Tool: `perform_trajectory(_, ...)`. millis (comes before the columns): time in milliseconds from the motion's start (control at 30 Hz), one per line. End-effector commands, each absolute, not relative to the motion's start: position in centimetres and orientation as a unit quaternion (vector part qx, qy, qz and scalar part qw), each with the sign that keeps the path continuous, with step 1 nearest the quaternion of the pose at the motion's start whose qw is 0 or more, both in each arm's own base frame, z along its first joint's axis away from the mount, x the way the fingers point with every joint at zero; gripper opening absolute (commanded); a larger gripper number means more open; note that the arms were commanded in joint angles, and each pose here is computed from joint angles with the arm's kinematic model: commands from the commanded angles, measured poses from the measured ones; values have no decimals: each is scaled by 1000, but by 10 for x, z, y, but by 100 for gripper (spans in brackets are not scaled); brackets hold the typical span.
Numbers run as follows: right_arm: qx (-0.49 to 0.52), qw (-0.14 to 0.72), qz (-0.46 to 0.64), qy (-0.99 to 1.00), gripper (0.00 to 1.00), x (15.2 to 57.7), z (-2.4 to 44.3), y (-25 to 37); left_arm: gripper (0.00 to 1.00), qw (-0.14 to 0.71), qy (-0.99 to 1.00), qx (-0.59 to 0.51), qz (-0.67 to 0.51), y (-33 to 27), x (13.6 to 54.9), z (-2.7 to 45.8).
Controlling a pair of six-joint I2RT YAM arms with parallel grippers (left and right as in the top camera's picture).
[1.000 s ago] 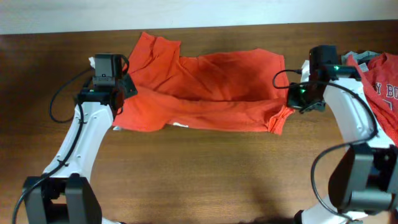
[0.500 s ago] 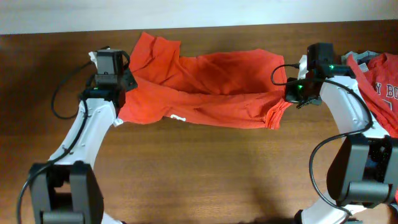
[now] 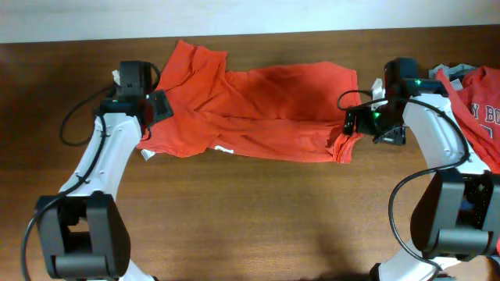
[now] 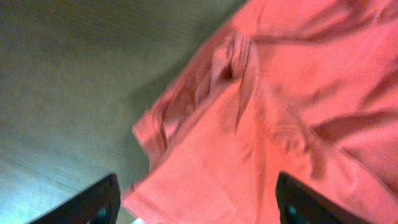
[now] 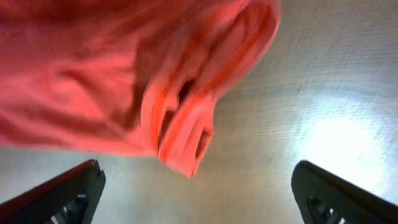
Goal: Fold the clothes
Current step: 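Fold the lifted hem upward over the shirt with both grippers, then release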
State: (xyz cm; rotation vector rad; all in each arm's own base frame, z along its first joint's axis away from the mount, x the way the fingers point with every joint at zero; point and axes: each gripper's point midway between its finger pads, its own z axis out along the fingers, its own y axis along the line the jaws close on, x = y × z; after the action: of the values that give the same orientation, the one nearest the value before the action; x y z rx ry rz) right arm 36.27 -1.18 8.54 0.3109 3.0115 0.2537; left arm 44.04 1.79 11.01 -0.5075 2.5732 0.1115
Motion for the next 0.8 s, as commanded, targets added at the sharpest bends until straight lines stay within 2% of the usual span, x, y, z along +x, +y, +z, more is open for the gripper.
perform_trajectory(0, 94, 19, 105, 990, 93, 349, 80, 5, 79, 196, 966, -167, 12, 5, 420, 99)
perform_trajectory(67, 81, 6, 102, 991, 85, 342, 70, 15, 70, 156, 976, -151, 23, 5, 405, 85)
perform_trajectory(133, 65, 11, 102, 993, 74, 341, 58, 25, 53, 135, 980, -144, 28, 6, 400, 72)
perform_trajectory(200, 50, 19, 93, 994, 70, 342, 47, 32, 38, 119, 982, -143, 31, 6, 398, 59)
perform_trajectory(333, 62, 32, 11, 998, 78, 339, 26, 18, 34, 100, 983, -144, 53, 12, 398, 38)
perform_trajectory(467, 63, 48, -12, 997, 78, 341, 16, 12, 33, 89, 983, -145, 76, 19, 401, 17)
perform_trajectory(500, 69, 53, -13, 996, 76, 343, 15, 11, 31, 88, 983, -144, 76, 19, 402, 13)
perform_trajectory(567, 73, 62, -14, 995, 63, 345, 12, 11, 28, 87, 983, -145, 76, 19, 403, 7)
perform_trajectory(633, 73, 62, -14, 995, 38, 343, 7, 11, 8, 83, 983, -144, 76, 19, 403, 3)
perform_trajectory(667, 77, 61, -16, 995, 28, 341, 4, 10, 4, 82, 983, -144, 77, 19, 403, 2)
perform_trajectory(767, 87, 56, -25, 994, 4, 336, 2, 6, 1, 75, 984, -144, 78, 19, 400, 2)
